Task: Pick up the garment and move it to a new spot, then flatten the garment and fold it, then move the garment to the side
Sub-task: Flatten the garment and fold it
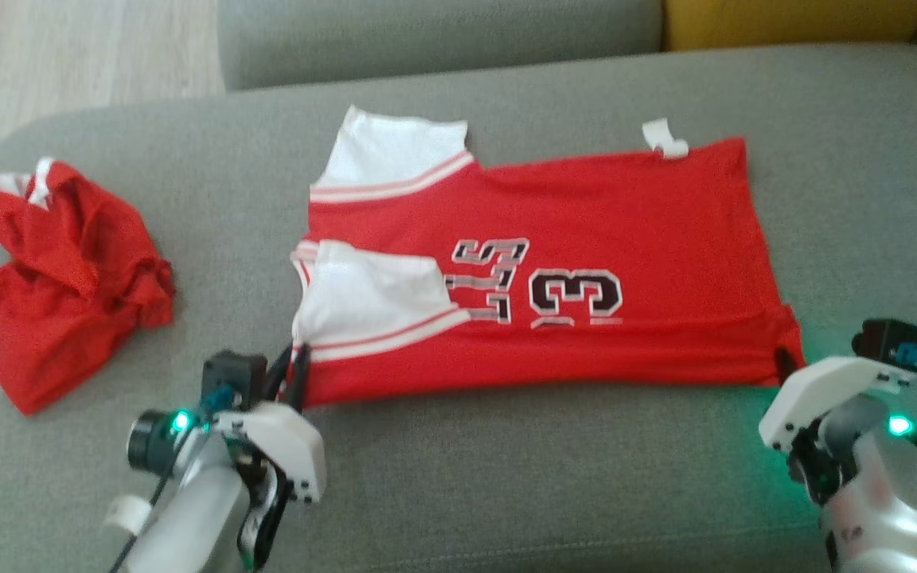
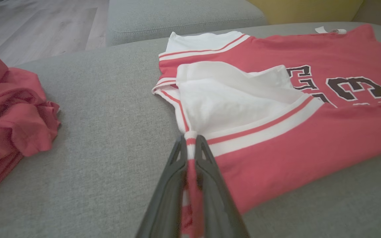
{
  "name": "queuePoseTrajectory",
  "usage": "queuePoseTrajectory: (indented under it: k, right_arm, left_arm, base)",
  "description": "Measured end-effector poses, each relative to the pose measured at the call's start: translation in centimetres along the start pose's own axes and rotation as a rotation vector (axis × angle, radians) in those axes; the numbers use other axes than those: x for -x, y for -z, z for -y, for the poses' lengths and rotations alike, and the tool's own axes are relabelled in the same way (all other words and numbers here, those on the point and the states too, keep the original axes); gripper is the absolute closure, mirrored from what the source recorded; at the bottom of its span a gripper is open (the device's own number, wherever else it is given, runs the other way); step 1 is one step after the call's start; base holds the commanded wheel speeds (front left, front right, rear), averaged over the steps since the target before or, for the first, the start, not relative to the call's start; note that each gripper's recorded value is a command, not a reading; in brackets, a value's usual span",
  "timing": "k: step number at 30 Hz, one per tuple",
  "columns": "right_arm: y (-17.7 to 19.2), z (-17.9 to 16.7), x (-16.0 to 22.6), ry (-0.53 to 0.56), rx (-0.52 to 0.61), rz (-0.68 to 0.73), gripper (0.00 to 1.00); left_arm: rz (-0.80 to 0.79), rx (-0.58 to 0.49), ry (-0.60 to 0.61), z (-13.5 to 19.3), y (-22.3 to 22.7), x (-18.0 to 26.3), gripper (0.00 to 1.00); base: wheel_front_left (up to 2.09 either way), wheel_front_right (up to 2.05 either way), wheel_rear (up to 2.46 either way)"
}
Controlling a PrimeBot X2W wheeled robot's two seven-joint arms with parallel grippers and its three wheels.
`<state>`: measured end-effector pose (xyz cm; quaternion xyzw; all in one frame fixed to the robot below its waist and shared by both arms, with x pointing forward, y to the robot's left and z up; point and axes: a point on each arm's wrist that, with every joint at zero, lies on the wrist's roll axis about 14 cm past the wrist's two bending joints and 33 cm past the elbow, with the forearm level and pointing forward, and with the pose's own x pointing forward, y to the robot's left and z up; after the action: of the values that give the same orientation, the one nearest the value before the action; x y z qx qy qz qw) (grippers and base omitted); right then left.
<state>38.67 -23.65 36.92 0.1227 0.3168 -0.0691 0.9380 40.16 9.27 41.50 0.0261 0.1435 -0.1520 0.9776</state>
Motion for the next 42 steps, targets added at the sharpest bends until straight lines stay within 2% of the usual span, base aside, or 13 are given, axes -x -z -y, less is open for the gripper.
queuePoseTrajectory:
  k: [11, 16, 17, 18, 19, 20, 21, 23, 26, 34, 38, 42]
  right_arm:
    - [2.8, 1.8, 3.2, 0.002, -0.012, -0.060, 1.00]
    - [2.4, 2.3, 3.5, 0.009, -0.011, -0.056, 1.00]
    - [2.2, 2.4, 3.5, 0.012, -0.012, -0.049, 0.97]
    - [1.9, 2.4, 3.4, 0.014, -0.006, -0.041, 0.10]
    - [1.7, 2.4, 3.3, 0.016, 0.005, -0.037, 0.00]
    - [1.7, 2.5, 3.2, 0.020, 0.016, -0.039, 0.00]
    - [1.7, 2.6, 3.1, 0.024, 0.025, -0.040, 0.00]
    - [1.1, 2.9, 2.8, 0.037, 0.041, -0.014, 0.00]
    - [-0.8, 3.2, 2.8, 0.052, 0.067, 0.062, 0.00]
    - [-6.0, 1.5, 3.2, 0.030, 0.083, 0.308, 0.00]
    - [-8.0, 0.5, 2.9, 0.012, 0.102, 0.392, 0.00]
    - [-11.7, -1.1, 2.1, -0.016, 0.131, 0.494, 0.00]
  left_arm:
    - [-0.040, -0.001, 0.055, 1.8, 1.2, 3.3, 1.00]
    - [-0.071, 0.004, 0.068, 2.2, 1.5, 2.9, 1.00]
    - [-0.082, 0.005, 0.066, 2.2, 1.8, 2.8, 1.00]
    - [-0.097, 0.005, 0.067, 2.3, 2.1, 2.7, 1.00]
    - [-0.118, 0.002, 0.069, 2.2, 2.6, 2.6, 0.69]
    - [-0.137, -0.001, 0.070, 2.2, 3.1, 2.5, 0.18]
    - [-0.154, -0.002, 0.066, 2.1, 3.5, 2.4, 0.00]
    - [-0.178, -0.003, 0.056, 1.7, 4.2, 2.0, 0.00]
    - [-0.130, 0.000, 0.035, 1.2, 3.1, 1.1, 0.00]
    - [0.142, 0.036, -0.019, -0.5, -4.4, -2.0, 0.00]
    - [0.223, 0.013, 0.043, -0.2, -8.0, -4.5, 0.00]
    - [0.225, -0.037, 0.149, 0.6, -11.4, -8.4, 0.00]
  base:
    - [0.00, 0.00, 0.00]
    - [0.00, 0.00, 0.00]
    - [0.00, 0.00, 0.00]
    - [0.00, 0.00, 0.00]
    - [0.00, 0.00, 0.00]
    - [0.00, 0.00, 0.00]
    - [0.00, 0.00, 0.00]
    - [0.00, 0.00, 0.00]
    - [0.00, 0.00, 0.00]
    - [0.00, 0.00, 0.00]
    - [0.00, 0.00, 0.00]
    - [0.00, 0.00, 0.00]
